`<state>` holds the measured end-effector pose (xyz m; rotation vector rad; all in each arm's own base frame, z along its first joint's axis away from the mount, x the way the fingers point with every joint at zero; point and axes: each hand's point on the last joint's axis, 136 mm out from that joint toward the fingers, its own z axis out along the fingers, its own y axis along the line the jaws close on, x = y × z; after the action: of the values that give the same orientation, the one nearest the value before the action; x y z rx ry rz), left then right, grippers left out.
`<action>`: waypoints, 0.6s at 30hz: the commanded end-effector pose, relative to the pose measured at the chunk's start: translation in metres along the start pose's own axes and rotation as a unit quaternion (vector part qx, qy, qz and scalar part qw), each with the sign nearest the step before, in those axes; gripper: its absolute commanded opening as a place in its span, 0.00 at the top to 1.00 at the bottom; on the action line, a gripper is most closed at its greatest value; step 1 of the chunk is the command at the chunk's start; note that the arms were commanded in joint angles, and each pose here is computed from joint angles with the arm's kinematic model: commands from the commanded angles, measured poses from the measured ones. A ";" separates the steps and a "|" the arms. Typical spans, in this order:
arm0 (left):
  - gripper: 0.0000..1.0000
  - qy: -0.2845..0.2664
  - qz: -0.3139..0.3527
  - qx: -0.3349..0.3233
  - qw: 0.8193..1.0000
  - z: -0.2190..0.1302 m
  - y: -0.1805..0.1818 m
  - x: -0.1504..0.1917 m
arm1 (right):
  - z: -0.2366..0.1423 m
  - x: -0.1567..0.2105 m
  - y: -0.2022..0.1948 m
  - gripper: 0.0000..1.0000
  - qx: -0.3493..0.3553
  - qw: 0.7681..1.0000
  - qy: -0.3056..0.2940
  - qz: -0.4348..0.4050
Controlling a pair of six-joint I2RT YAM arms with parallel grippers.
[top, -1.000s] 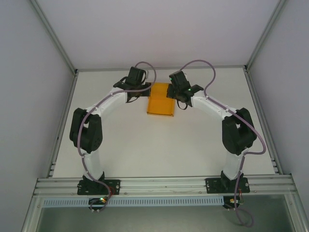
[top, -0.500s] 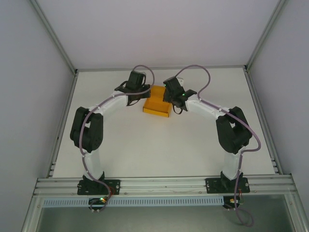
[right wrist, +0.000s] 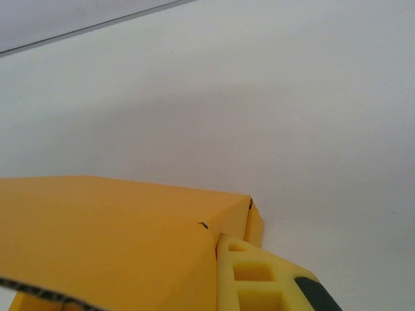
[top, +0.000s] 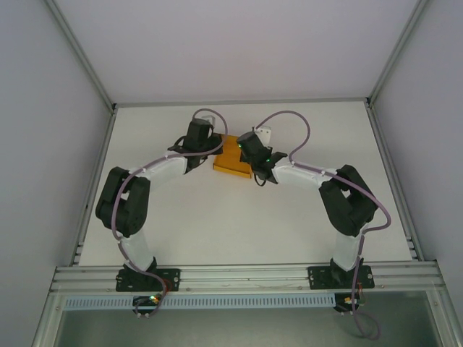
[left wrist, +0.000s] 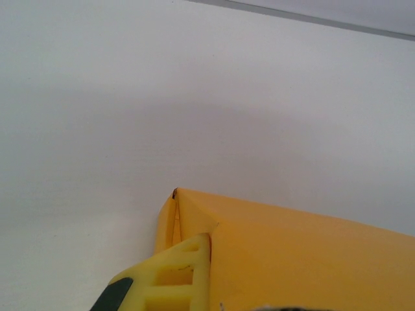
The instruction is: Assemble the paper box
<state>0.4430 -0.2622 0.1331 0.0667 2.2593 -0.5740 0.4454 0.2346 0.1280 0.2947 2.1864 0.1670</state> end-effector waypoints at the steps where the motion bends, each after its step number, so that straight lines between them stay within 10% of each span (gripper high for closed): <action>1: 1.00 0.109 -0.003 -0.001 0.994 0.003 0.000 0.063 | -0.002 0.002 0.029 0.95 -0.041 0.998 0.023 0.030; 18: 1.00 0.109 -0.019 0.016 0.994 -0.004 -0.007 0.067 | 0.013 -0.008 0.050 0.96 -0.072 0.992 0.059 0.085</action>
<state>0.4288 -0.2523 0.1235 0.0317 2.3162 -0.5502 0.4736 0.2417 0.1314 0.4471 2.2436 0.2476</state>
